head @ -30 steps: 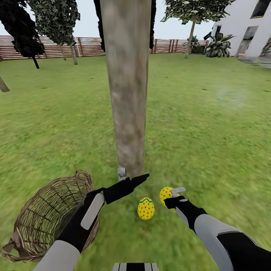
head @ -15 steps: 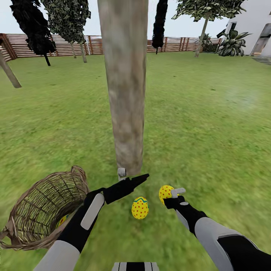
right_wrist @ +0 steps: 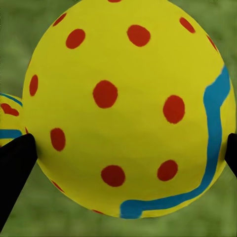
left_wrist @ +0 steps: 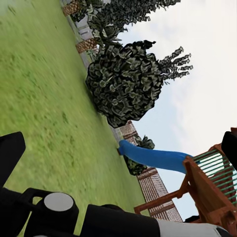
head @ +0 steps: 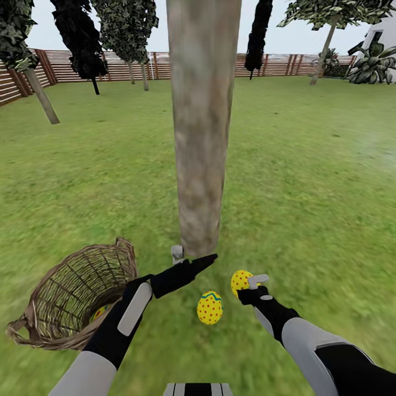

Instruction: Take the three Easter eggs out of the wicker basket on the lawn in the garden, then place them on the lawn next to a single tree (choose any tree) so that all three eggs are next to the same tree and none are left in the basket.

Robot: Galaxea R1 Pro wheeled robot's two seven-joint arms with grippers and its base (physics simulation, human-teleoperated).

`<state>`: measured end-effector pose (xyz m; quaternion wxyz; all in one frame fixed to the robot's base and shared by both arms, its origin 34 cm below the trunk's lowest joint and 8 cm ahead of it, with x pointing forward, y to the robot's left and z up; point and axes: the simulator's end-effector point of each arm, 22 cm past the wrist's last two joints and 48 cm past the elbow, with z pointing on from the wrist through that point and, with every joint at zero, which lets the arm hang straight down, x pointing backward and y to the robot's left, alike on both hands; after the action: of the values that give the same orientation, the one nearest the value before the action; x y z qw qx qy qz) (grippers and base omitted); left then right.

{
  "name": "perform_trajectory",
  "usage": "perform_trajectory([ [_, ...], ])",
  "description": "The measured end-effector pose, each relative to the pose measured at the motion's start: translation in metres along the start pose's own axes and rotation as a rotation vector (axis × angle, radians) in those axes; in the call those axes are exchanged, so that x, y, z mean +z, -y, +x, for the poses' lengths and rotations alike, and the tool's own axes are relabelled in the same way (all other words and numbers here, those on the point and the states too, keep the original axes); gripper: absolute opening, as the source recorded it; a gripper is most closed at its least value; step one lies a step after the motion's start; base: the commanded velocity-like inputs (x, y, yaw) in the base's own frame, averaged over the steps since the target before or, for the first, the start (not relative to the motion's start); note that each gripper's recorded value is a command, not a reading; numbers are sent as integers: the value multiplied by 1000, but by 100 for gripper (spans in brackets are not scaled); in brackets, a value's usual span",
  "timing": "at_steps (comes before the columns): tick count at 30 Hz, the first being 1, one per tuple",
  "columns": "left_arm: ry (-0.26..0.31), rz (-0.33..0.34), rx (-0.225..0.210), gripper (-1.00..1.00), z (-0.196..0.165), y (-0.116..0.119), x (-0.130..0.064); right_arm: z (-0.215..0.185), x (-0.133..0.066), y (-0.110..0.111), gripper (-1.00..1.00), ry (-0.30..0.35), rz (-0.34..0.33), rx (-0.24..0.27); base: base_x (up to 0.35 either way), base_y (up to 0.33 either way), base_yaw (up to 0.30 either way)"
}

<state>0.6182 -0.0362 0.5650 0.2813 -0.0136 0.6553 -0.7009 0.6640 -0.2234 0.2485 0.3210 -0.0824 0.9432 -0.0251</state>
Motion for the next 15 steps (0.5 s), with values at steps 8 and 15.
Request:
perform_trajectory([
  [8,-2,-12,-24,100,4,-15,-1,21,8,-8,-100,-27,-18,-17,0,0,0],
  [15,-3,-30,-51,100,10,-32,-3,29,16,-22,-100,-42,17,-59,0,0,0],
])
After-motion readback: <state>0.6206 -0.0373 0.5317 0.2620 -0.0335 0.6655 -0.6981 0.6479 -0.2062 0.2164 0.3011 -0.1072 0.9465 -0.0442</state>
